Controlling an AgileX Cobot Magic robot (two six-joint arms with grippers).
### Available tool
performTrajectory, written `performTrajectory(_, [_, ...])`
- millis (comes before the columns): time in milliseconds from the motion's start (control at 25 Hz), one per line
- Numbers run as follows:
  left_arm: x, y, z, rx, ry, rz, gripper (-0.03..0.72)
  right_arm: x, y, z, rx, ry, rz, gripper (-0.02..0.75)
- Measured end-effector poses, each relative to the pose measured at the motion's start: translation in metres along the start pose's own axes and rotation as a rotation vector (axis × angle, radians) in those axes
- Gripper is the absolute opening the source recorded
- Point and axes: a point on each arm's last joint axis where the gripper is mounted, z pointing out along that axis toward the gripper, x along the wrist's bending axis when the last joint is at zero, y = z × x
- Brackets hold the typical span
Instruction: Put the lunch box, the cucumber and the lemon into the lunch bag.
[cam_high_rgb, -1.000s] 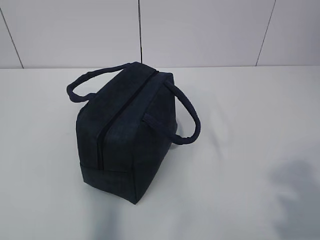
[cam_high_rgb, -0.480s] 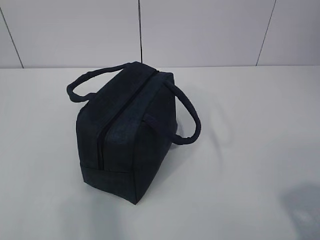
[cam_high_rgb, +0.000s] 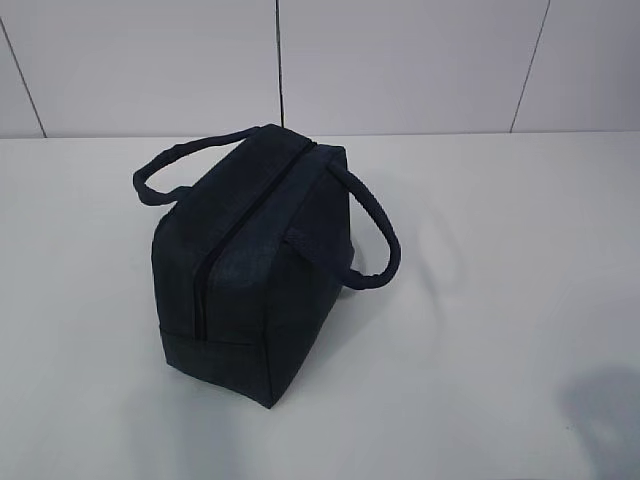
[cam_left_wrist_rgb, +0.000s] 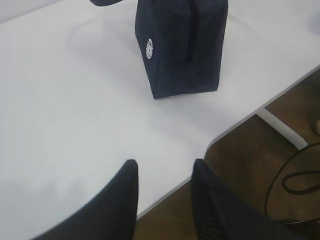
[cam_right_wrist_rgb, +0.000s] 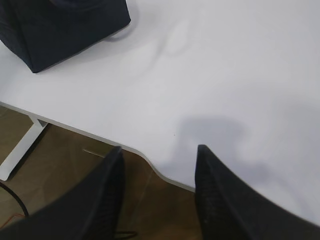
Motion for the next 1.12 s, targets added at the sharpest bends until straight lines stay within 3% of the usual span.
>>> performTrajectory(160, [0.0002,-0.0003,-0.0006,-0.006,0.004,0.002,0.239,0.0002,0.0000,0.0004,0.000,-0.018,0.011,0.347])
performTrajectory(240, [0.0001,-0.0002,-0.0005,-0.005,0.024,-0.010,0.239,0.0008,0.0002,0.0007,0.004,-0.067,0.040,0.348])
performTrajectory(400, [-0.0004,0.0005,0.0003,-0.004,0.145,-0.079,0.239,0.0018,0.0007,0.0012,0.009,-0.163,0.099,0.348])
performTrajectory(680, [-0.0014,0.0014,0.0019,0.003,0.351,-0.198,0.239,0.0020,0.0008,0.0013,0.010,-0.181,0.110,0.347])
performTrajectory(1120, [-0.0014,0.0016,0.0021,0.004,0.375,-0.212,0.239,0.0020,0.0009,0.0013,0.009,-0.181,0.110,0.348])
